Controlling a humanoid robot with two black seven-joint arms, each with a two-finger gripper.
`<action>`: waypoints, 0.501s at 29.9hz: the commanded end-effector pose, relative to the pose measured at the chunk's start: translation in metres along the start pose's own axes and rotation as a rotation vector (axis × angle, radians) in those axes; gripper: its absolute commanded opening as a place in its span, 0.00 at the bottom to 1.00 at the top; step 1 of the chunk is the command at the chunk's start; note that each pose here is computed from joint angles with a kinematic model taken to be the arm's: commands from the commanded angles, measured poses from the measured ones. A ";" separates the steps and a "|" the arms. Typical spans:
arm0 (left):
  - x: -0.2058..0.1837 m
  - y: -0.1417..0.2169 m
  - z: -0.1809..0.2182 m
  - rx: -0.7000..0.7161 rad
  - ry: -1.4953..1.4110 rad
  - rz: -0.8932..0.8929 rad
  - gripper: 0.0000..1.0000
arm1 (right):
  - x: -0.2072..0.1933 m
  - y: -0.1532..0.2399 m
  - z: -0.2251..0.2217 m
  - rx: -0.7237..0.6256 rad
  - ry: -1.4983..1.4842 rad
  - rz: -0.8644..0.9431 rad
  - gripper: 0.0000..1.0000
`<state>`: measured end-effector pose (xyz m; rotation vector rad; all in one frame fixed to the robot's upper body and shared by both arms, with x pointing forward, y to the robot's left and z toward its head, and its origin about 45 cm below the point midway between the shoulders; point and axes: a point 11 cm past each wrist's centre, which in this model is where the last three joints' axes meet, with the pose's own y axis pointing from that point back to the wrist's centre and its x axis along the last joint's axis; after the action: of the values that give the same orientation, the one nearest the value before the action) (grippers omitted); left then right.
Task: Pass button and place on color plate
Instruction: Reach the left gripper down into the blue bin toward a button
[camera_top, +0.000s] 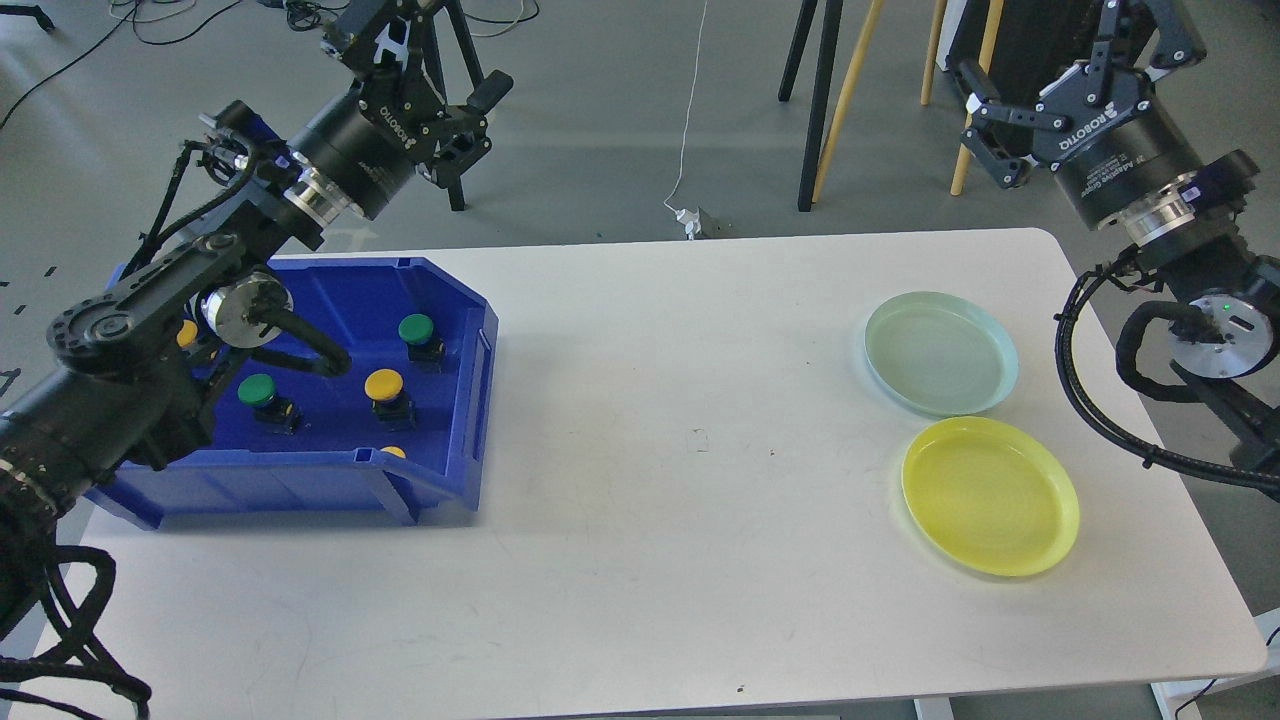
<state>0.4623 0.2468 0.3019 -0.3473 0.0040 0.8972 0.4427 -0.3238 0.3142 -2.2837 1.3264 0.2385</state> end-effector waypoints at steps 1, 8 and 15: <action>0.014 0.007 0.015 -0.077 0.033 0.062 1.00 | 0.001 0.001 0.001 0.001 -0.005 0.003 1.00; 0.021 -0.003 0.030 -0.148 0.074 0.101 1.00 | 0.004 0.003 -0.003 0.003 0.007 0.010 1.00; -0.028 -0.044 0.047 -0.314 0.215 0.016 1.00 | 0.003 0.003 -0.005 0.004 0.010 0.006 1.00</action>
<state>0.4777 0.2253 0.3379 -0.6634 0.0901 0.9298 0.4412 -0.3296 0.3153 -2.2794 1.3384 0.2310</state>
